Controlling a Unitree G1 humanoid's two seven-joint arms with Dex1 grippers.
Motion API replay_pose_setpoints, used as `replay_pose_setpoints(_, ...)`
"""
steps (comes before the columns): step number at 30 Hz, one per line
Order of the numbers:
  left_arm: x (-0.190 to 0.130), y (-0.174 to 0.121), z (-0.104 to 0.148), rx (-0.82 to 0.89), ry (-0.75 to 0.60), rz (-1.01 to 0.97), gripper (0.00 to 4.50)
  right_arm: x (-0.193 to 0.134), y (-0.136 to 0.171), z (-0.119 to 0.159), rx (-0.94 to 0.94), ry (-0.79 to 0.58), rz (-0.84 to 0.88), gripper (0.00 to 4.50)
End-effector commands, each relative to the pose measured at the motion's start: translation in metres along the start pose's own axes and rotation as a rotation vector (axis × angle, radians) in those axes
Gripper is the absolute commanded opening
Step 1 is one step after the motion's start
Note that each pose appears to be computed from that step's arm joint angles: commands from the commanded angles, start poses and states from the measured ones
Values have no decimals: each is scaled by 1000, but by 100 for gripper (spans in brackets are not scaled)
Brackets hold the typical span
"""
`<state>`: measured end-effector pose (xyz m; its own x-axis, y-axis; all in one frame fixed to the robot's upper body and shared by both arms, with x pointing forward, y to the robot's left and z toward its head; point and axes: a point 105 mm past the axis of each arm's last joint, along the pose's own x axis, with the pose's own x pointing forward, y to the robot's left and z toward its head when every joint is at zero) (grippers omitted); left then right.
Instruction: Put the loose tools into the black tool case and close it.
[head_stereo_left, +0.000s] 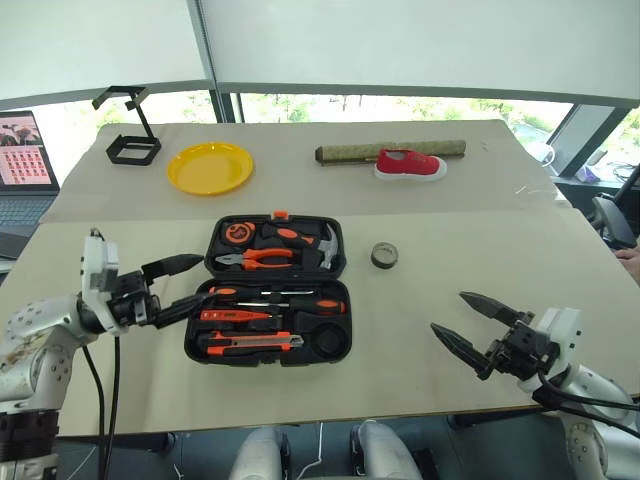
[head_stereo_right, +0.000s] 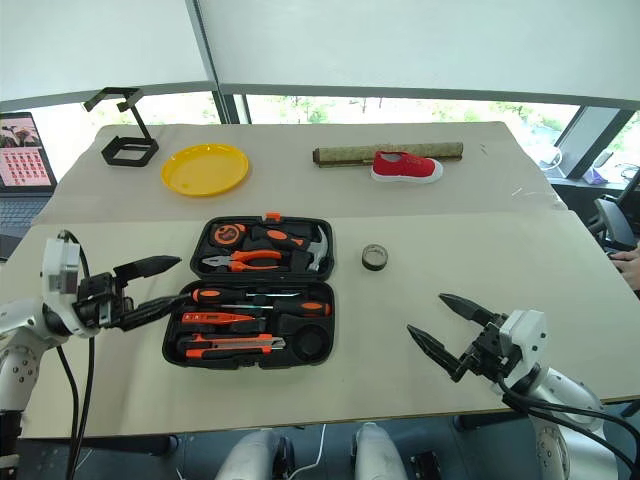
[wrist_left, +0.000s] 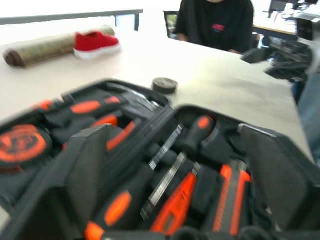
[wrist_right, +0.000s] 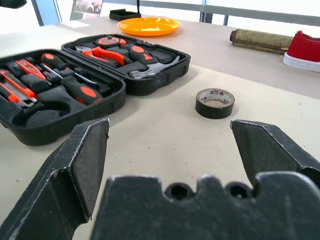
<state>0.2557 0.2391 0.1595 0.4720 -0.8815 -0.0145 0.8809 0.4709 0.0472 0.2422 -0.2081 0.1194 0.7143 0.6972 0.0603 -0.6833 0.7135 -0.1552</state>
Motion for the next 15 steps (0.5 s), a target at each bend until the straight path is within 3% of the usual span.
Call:
replay_pose_setpoints(1, -5, 5, 14, 54, -41, 24, 438, 28, -14, 29, -85, -27, 49, 450)
replay_pose_setpoints(6, -7, 7, 10, -56, -88, 37, 438, 72, -23, 38, -116, 148, 160, 450)
replay_pose_setpoints(7, -7, 8, 8, -41, -78, 39, 438, 80, -23, 41, -118, 165, 191, 450)
replay_pose_setpoints(10, 6, 0, 3, 50, -41, -49, 438, 113, -28, 26, -201, 384, 310, 450)
replay_pose_setpoints(15, 28, -9, 7, 129, -67, -145, 438, 131, -42, 5, -300, 575, 366, 450)
